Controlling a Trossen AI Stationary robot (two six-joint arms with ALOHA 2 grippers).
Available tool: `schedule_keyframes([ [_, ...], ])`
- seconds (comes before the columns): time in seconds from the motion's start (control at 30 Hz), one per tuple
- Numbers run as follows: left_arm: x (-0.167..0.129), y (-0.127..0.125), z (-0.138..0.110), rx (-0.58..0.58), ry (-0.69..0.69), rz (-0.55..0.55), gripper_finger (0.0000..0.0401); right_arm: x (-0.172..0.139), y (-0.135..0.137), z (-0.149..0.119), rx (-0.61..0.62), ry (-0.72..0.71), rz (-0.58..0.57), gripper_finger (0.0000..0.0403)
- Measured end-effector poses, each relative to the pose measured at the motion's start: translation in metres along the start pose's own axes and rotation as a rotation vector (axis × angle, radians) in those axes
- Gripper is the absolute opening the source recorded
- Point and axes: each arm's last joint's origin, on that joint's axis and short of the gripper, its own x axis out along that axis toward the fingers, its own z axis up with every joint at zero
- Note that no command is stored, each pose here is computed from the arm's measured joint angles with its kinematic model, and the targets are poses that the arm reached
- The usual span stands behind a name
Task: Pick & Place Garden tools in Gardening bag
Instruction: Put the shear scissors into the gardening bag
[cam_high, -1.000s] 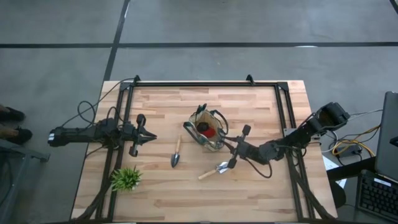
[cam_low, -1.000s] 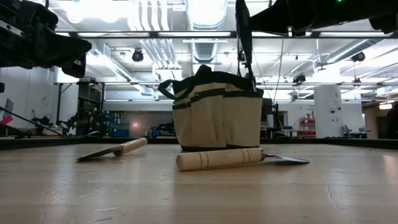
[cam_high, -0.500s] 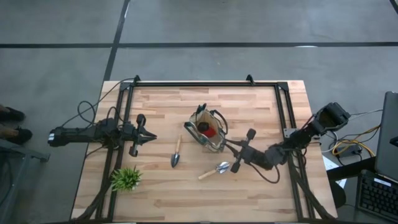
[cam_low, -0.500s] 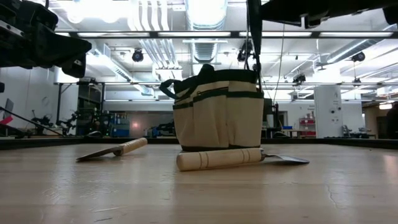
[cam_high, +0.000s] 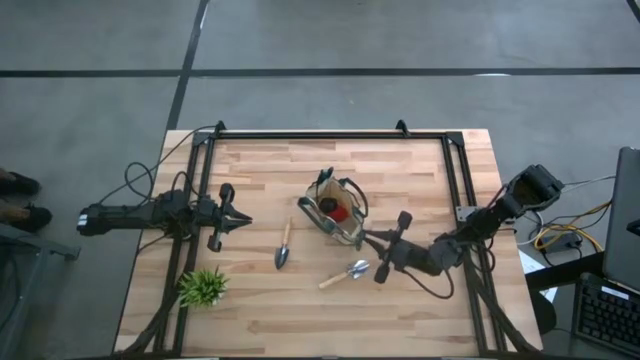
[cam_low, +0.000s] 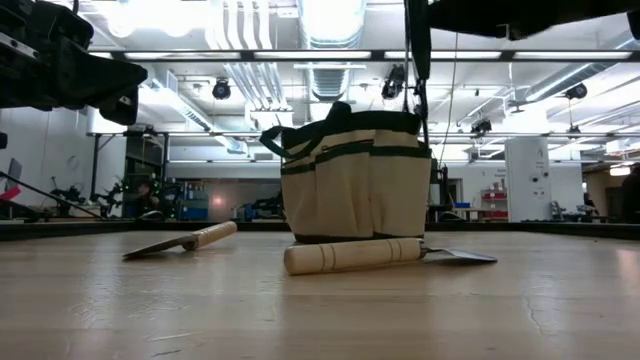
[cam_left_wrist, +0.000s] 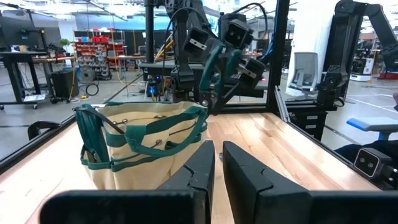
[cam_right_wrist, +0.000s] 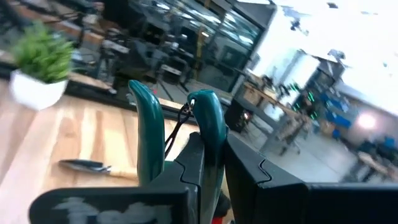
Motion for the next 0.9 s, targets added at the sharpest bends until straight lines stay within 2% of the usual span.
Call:
schedule_keyframes([
  [0.2, 0.000, 0.000, 0.000, 0.000, 0.000, 0.000, 0.0037, -0.002, 0.001, -0.004, -0.068, -0.004, 0.029, 0.0031],
  [0.33, 0.000, 0.000, 0.000, 0.000, 0.000, 0.000, 0.0037, 0.001, -0.004, -0.004, -0.068, 0.053, -0.089, 0.0031],
  [0.43, 0.000, 0.000, 0.000, 0.000, 0.000, 0.000, 0.0037, 0.003, -0.007, -0.006, -0.092, 0.081, -0.137, 0.0031],
  [0.6, 0.000, 0.000, 0.000, 0.000, 0.001, 0.000, 0.0037, 0.010, -0.015, -0.009, -0.018, 0.120, -0.235, 0.0031],
  [0.8, 0.000, 0.000, 0.000, 0.000, 0.000, 0.000, 0.0037, 0.015, -0.020, -0.011, 0.082, 0.118, -0.285, 0.0031],
  [0.9, 0.000, 0.000, 0.000, 0.000, 0.000, 0.000, 0.0037, 0.016, -0.023, -0.008, 0.072, 0.127, -0.323, 0.0031],
])
